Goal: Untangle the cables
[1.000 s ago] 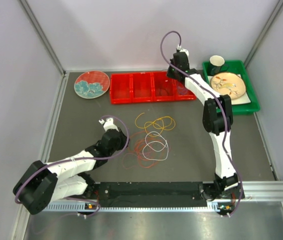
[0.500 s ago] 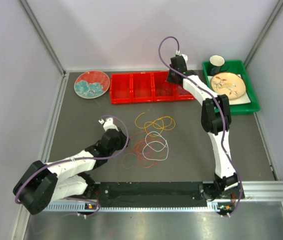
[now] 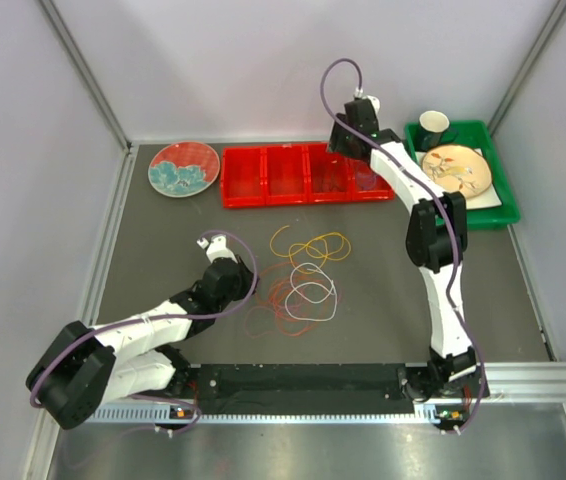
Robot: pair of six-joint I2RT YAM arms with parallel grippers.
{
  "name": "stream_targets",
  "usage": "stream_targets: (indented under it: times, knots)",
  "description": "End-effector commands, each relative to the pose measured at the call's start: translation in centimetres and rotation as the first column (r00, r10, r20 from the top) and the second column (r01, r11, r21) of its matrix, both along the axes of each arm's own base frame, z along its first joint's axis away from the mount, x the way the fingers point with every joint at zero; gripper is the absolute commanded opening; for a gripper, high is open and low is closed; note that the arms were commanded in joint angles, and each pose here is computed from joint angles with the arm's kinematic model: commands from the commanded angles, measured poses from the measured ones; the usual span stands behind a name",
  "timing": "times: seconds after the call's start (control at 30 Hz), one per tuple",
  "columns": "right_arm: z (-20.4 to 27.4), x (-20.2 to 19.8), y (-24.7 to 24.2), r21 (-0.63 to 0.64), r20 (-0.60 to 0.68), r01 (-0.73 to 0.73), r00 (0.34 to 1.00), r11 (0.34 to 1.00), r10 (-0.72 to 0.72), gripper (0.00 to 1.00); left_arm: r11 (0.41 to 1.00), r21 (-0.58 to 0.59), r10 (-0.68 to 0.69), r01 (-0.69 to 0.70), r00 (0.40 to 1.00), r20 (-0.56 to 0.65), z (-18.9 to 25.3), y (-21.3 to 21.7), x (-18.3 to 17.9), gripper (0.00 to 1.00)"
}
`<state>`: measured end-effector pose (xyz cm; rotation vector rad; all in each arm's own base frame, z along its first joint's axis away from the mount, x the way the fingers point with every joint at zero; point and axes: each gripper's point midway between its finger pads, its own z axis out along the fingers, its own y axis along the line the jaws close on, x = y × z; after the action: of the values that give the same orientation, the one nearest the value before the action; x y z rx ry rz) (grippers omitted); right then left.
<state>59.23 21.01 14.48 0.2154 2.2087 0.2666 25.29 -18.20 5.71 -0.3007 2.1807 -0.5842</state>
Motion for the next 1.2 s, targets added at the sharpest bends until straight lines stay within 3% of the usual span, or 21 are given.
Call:
stream_targets:
  times: [0.0,0.13,0.27,0.4,0.43,0.53,0.57,0.6,0.87,1.17]
  knots:
    - [10.2,-1.7,0.3,0.073,0.138,-0.019,0.990,0.997,0.009,0.64,1.000,-0.026,0.001,-0.001,1.000,0.025,0.5,-0.3,0.4,0.19]
    - [12.2,-4.9,0.2,0.088,0.136,-0.048,0.990,0.995,0.036,0.64,1.000,-0.023,0.001,0.000,1.000,0.023,0.5,-0.3,0.5,0.20]
    - [10.4,-9.5,0.8,0.049,0.073,-0.084,0.994,0.995,0.081,0.64,1.000,-0.023,-0.007,0.008,1.000,0.023,0.6,-0.3,0.4,0.24]
    - [9.1,-14.3,1.3,0.057,0.043,-0.122,0.992,0.991,0.120,0.63,0.999,-0.020,-0.035,0.035,0.999,0.016,0.6,-0.7,0.2,0.38]
    - [9.2,-15.4,1.7,0.080,0.054,-0.146,0.988,0.986,0.142,0.63,0.999,-0.023,-0.041,0.042,0.999,0.018,0.9,-0.9,0.3,0.48]
    - [7.8,-19.5,0.9,0.127,0.026,-0.154,0.988,0.980,0.152,0.63,0.998,-0.021,-0.061,0.061,0.998,0.010,0.9,-1.1,0.1,0.57]
    - [5.3,-21.3,0.6,0.117,-0.026,-0.157,0.987,0.981,0.161,0.63,0.998,-0.021,-0.064,0.065,0.998,0.011,0.9,-1.2,0.0,0.58]
    - [6.4,-22.6,0.3,0.143,0.000,-0.155,0.988,0.977,0.157,0.63,0.998,-0.023,-0.066,0.067,0.998,0.013,1.0,-1.2,0.0,0.58]
    - [1.2,-31.5,0.3,0.195,-0.115,-0.210,0.965,0.958,0.235,0.63,0.994,-0.017,-0.105,0.106,0.993,0.046,1.8,-1.8,-0.6,0.55]
    - [-1.9,-36.7,-0.5,0.298,-0.169,-0.221,0.945,0.929,0.279,0.63,0.989,0.072,-0.134,0.128,0.988,0.076,3.8,-3.5,-2.8,0.55]
